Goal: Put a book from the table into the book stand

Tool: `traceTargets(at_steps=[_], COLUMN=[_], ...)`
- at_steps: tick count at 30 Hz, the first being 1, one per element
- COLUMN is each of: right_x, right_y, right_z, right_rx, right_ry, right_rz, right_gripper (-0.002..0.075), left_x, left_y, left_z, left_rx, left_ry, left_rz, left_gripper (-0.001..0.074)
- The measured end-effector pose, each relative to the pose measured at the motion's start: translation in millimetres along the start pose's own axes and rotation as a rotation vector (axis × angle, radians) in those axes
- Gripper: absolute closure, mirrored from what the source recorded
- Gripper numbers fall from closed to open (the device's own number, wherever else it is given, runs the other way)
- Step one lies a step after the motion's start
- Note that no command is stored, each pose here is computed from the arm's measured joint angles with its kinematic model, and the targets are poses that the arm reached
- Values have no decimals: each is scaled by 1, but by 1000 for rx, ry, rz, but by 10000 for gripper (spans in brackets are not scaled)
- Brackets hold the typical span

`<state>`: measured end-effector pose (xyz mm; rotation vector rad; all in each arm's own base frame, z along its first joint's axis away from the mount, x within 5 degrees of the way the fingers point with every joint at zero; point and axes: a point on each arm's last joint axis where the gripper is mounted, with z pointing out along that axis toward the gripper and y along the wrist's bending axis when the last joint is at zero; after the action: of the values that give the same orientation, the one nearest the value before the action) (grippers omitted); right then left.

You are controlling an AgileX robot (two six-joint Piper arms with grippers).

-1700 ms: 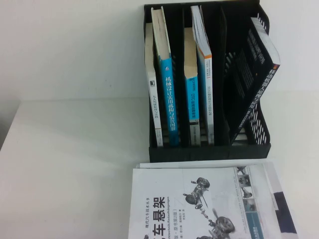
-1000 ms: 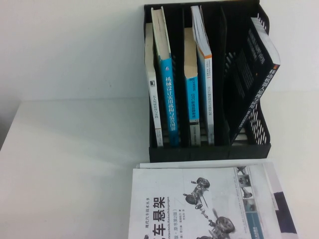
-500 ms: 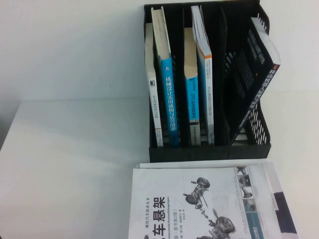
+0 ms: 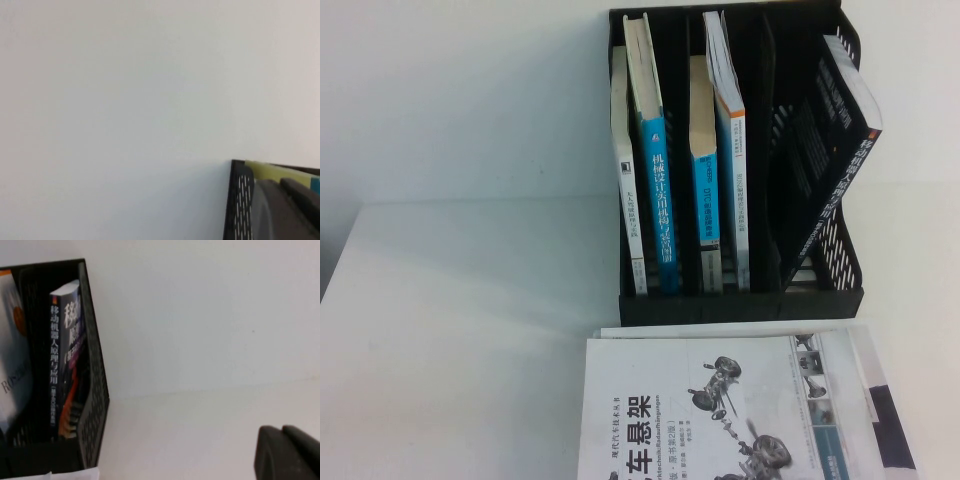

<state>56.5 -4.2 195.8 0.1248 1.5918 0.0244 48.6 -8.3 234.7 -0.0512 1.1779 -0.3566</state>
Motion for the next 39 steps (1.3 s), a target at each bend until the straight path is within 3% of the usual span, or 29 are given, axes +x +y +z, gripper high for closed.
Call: traceTargets(at_steps=[12,19,22,26,31,34,39], right_x=[-8,-42,-54,-86,-140,-168,-210], right_y=[2,12,15,19,23,24,24], right_z=[0,-11,-16,-29,-57,-75,-84], right_rx=[-21,-147,-190,-231,-253,-254,-216], right_ry=[-84,-485,-560,-659,-799,-837,-781], right_rz=[-84,21,80,96,116,145,189], right_gripper=[729,729,729,729,729,729,729], left_x=[-6,-15,-20,-45,-96,-123,-153], left_y=[-2,-7,-12,-26,-47,-50,-39], left_z=[0,-1,-1,0,-4,-5,-3], left_rx=[22,83,131,235,331,275,61], left_ry=[-67,-158,-176,-218,-324,-328,-223], left_rz=[-26,-117,-123,-98,53,71,5], left_gripper=[738,738,738,738,738,738,738])
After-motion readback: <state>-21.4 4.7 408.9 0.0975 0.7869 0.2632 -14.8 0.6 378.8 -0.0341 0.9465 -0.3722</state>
